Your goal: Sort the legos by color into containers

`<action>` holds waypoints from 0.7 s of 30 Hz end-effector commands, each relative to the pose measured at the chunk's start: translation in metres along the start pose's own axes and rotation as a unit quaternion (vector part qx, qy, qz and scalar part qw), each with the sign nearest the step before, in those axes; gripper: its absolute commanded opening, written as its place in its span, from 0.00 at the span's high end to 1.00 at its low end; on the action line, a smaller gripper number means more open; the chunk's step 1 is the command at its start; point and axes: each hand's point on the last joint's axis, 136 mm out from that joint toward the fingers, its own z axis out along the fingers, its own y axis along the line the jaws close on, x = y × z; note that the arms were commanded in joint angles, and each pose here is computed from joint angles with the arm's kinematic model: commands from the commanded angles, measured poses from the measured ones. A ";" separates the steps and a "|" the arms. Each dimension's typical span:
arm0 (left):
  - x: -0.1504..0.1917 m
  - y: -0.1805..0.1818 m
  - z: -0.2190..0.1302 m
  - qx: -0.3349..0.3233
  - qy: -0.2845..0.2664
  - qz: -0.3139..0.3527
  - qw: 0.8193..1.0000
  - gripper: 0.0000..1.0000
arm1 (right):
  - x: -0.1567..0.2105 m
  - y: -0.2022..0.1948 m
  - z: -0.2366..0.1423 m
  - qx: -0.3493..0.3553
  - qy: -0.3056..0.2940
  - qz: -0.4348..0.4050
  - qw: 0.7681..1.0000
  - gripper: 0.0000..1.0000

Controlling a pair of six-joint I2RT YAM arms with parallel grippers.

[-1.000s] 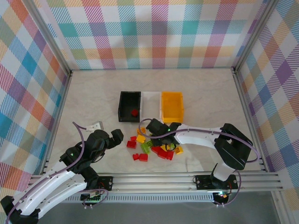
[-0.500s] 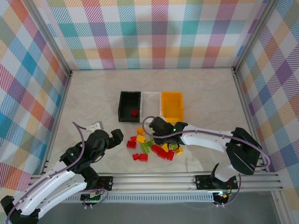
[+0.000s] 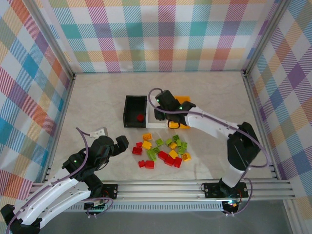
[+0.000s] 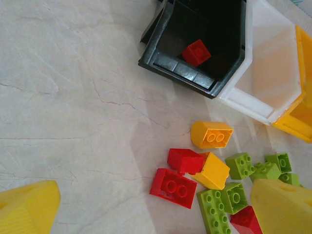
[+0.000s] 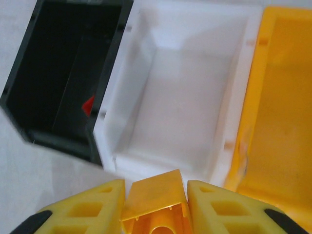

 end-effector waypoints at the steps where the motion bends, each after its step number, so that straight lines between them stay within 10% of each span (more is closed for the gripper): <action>1: 0.008 0.003 0.002 -0.005 0.017 0.008 1.000 0.00 | -0.022 0.009 0.013 -0.022 -0.001 0.003 1.000 0.50; 8: 0.022 -0.010 0.009 0.015 0.059 0.037 0.997 0.00 | -0.044 0.021 -0.018 -0.060 -0.037 0.007 0.997 0.32; 21: 0.071 -0.031 0.066 -0.038 0.154 0.178 0.971 0.08 | 0.043 -0.026 -0.073 -0.103 -0.049 0.068 0.991 0.30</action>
